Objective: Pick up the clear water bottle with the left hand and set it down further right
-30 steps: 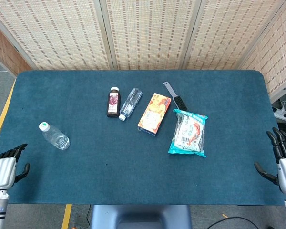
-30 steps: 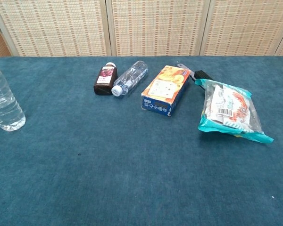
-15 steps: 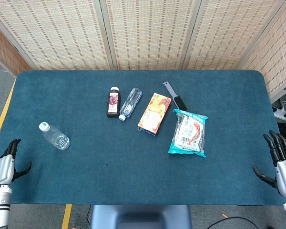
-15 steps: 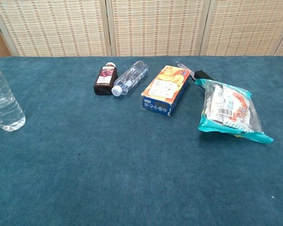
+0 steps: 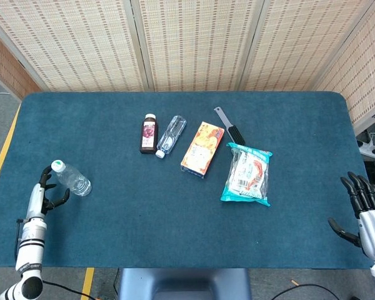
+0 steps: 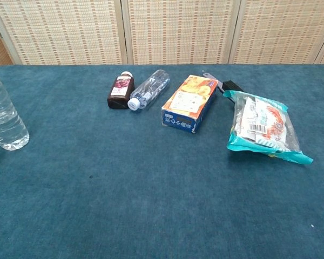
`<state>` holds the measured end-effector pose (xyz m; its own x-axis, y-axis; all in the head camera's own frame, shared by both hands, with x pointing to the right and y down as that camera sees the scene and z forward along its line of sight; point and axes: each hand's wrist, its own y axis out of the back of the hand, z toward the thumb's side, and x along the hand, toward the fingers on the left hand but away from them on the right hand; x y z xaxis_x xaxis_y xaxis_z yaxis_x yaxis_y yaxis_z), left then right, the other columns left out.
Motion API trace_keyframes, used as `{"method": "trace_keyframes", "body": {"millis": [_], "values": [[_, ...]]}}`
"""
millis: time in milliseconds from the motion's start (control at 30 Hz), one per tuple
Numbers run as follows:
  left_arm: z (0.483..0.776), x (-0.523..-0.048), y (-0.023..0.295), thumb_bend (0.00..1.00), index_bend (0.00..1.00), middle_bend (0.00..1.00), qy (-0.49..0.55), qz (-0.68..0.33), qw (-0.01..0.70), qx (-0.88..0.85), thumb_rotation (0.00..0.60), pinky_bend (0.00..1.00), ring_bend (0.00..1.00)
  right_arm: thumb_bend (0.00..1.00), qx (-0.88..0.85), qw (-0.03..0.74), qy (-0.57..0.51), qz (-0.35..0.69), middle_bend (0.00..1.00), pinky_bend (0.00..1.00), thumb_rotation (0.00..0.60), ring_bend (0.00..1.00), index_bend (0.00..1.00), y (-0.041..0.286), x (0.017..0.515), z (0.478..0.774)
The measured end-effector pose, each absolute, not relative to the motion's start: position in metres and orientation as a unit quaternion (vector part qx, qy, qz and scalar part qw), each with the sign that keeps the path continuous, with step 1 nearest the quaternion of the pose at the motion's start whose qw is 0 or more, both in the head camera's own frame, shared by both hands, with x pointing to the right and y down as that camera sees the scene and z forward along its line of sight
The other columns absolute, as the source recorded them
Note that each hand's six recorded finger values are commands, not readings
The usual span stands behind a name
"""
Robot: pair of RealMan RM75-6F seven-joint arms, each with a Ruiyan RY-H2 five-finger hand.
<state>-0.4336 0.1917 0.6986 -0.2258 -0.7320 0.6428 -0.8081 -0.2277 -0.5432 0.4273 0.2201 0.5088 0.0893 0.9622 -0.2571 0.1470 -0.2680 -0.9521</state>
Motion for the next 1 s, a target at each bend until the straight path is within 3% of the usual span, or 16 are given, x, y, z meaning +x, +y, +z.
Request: {"method": "trace_keyframes", "body": {"millis": [367, 767, 867, 1000], "values": [[0.707, -0.414, 0.182, 0.37, 0.00, 0.00, -0.634, 0.435, 0.080, 0.634, 0.600, 0.20, 0.01, 0.14, -0.618, 0.402, -0.446, 0.508, 0.00, 0.13, 0.600, 0.00, 0.03, 0.220, 0.427, 0.512], [0.696, -0.394, 0.175, 0.37, 0.00, 0.00, -0.629, 0.368, 0.124, 0.673, 0.600, 0.20, 0.01, 0.14, -0.621, 0.398, -0.442, 0.511, 0.00, 0.13, 0.600, 0.00, 0.03, 0.219, 0.426, 0.515], [0.699, -0.390, 0.174, 0.41, 0.01, 0.08, -0.635, 0.357, 0.126, 0.673, 0.600, 0.20, 0.11, 0.14, -0.622, 0.397, -0.440, 0.512, 0.00, 0.13, 0.600, 0.00, 0.03, 0.220, 0.426, 0.516], [0.703, -0.389, 0.172, 0.51, 0.18, 0.30, -0.658, 0.343, 0.120, 0.659, 0.600, 0.29, 0.31, 0.14, -0.625, 0.394, -0.436, 0.515, 0.00, 0.13, 0.600, 0.00, 0.03, 0.220, 0.426, 0.518]]}}
